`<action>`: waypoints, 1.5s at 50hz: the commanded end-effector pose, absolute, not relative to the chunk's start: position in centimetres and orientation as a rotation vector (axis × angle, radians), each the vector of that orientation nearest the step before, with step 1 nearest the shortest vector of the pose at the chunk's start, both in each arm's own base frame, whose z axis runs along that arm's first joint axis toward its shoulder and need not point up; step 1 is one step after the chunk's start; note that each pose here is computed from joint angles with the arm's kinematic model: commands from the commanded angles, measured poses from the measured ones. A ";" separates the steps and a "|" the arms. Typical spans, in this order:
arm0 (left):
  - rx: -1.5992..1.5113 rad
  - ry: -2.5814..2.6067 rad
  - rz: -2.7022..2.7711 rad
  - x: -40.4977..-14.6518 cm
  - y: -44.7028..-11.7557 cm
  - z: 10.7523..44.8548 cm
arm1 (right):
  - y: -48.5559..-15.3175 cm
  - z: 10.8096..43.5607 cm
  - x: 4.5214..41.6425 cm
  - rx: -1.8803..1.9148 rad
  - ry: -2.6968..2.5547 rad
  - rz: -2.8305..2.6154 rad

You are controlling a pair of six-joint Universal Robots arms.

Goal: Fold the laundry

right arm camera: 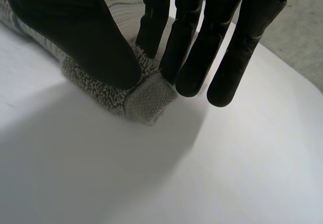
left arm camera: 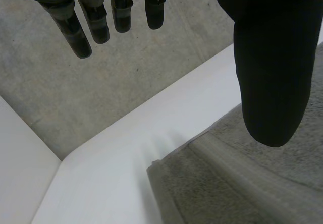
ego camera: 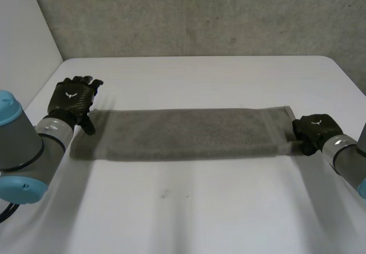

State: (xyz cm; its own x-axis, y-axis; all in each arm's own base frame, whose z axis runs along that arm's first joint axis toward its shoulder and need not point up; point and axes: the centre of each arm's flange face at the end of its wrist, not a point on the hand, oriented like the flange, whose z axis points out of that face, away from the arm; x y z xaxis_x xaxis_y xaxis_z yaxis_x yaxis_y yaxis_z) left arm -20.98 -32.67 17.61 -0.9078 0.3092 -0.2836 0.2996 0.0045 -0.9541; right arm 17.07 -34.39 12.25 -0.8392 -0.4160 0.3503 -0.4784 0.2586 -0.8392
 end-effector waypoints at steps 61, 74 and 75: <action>-0.864 -2.007 1.983 -27.9 -25.0 18.0 | -24.0 19.1 33.4 1.279 -2.408 2.219; -0.942 -2.063 1.868 -29.2 -24.2 14.8 | -26.0 11.7 25.1 1.028 -2.654 1.778; -0.941 -2.066 1.867 -29.2 -24.3 14.8 | -26.2 11.2 24.9 1.049 -2.619 1.769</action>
